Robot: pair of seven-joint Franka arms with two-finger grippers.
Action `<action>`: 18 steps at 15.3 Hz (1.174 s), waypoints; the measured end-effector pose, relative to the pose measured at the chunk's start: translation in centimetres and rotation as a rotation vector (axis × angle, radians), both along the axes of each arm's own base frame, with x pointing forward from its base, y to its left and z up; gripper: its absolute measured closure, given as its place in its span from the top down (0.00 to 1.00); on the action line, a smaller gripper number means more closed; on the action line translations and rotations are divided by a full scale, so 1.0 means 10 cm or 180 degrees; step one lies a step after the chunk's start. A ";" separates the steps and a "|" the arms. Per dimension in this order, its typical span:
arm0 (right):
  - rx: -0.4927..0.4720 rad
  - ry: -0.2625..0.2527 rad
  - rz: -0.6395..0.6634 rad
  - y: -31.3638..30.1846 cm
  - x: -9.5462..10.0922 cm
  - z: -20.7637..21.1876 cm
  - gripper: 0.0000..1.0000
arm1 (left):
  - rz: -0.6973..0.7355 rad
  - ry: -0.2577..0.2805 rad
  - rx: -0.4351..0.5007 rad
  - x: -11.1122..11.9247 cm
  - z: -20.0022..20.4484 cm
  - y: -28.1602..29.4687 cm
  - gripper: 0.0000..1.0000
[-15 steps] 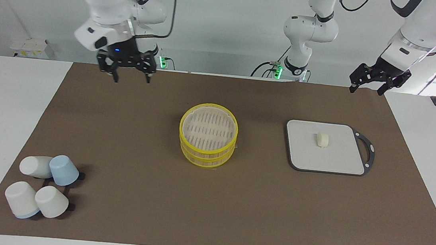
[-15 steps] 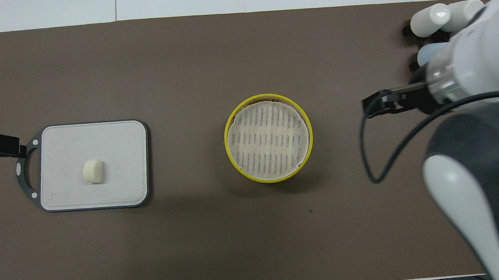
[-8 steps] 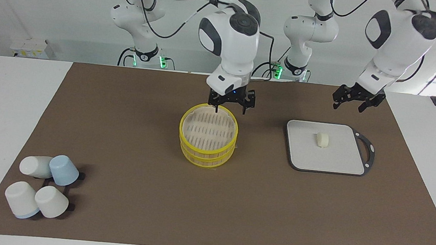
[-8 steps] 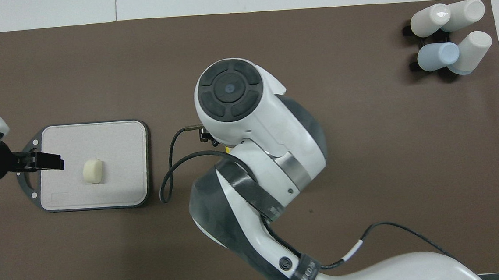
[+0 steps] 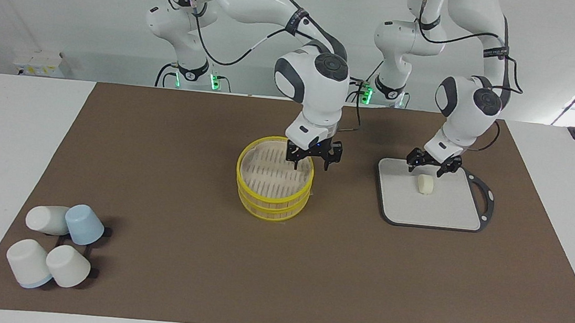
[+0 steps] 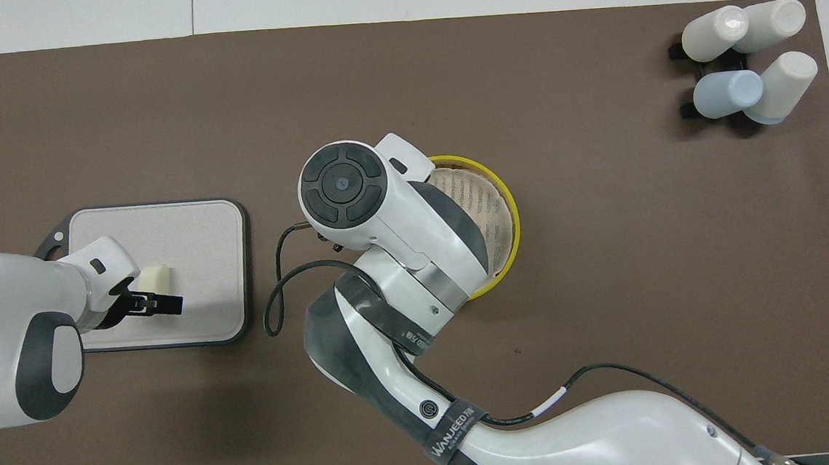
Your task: Place bun in steamer
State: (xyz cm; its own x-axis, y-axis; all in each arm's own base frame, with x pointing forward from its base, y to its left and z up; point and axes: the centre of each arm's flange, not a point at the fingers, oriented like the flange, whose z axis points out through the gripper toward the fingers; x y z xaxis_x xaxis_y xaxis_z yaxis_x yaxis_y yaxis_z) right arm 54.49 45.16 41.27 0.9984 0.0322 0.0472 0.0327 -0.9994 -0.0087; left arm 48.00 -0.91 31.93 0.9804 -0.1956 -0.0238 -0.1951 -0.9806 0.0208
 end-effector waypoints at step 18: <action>-0.0022 0.0278 0.0003 -0.33 0.11 0.21 0.07 | 0.0280 0.0167 -0.0090 0.54 1.20 -0.24 0.25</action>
